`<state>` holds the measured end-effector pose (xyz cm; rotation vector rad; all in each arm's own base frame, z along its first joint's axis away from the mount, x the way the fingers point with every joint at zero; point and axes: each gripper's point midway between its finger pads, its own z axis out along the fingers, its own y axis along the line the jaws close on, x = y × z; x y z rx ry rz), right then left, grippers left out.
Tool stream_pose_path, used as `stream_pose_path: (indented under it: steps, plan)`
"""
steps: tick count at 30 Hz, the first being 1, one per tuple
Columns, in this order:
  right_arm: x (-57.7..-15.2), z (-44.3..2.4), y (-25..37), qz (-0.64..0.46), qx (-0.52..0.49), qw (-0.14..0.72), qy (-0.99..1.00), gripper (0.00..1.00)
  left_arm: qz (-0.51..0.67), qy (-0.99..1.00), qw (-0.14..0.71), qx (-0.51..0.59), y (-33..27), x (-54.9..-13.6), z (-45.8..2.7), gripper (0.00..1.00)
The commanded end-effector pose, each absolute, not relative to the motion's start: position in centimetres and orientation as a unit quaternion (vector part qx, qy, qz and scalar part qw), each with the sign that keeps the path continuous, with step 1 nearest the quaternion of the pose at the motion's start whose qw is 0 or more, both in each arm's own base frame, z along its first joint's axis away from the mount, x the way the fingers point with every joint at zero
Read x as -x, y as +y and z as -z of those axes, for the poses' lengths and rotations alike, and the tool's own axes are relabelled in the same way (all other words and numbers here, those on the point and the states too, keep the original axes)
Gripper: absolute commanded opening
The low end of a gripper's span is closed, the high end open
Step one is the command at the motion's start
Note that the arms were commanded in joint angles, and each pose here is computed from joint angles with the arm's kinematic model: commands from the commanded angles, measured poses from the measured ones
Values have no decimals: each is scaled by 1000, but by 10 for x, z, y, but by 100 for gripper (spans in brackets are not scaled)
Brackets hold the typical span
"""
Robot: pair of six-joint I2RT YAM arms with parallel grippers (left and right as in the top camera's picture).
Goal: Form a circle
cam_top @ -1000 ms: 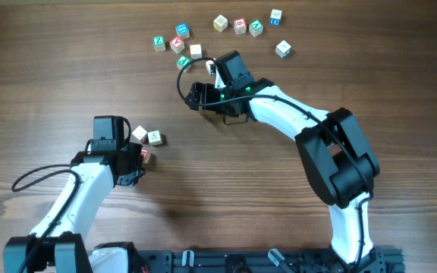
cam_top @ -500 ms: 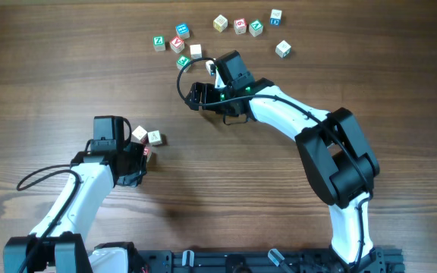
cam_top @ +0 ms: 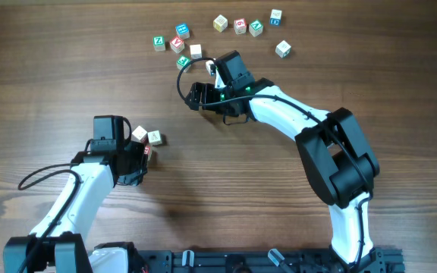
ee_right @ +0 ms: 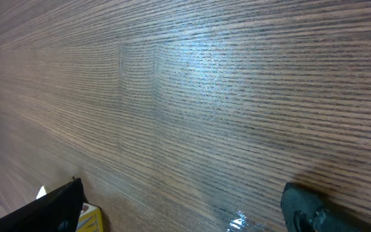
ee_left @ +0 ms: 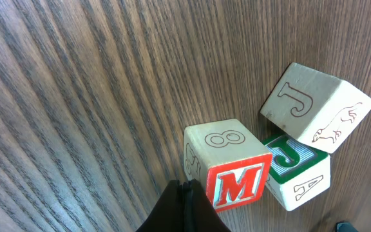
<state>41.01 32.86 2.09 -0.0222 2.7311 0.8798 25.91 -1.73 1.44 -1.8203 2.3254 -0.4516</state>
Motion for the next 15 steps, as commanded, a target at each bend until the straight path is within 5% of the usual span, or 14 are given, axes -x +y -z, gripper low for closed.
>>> stream_pose_path:
  steps: [1, 15]
  plan:
    - [-395, 40, 291, -225, -27, 96, 969, 99, 142, 779, 79, 606, -14, -258, -12, 4]
    - [-395, 40, 291, -225, -28, 96, 969, 99, 164, 780, 59, 602, -24, -256, -13, 4]
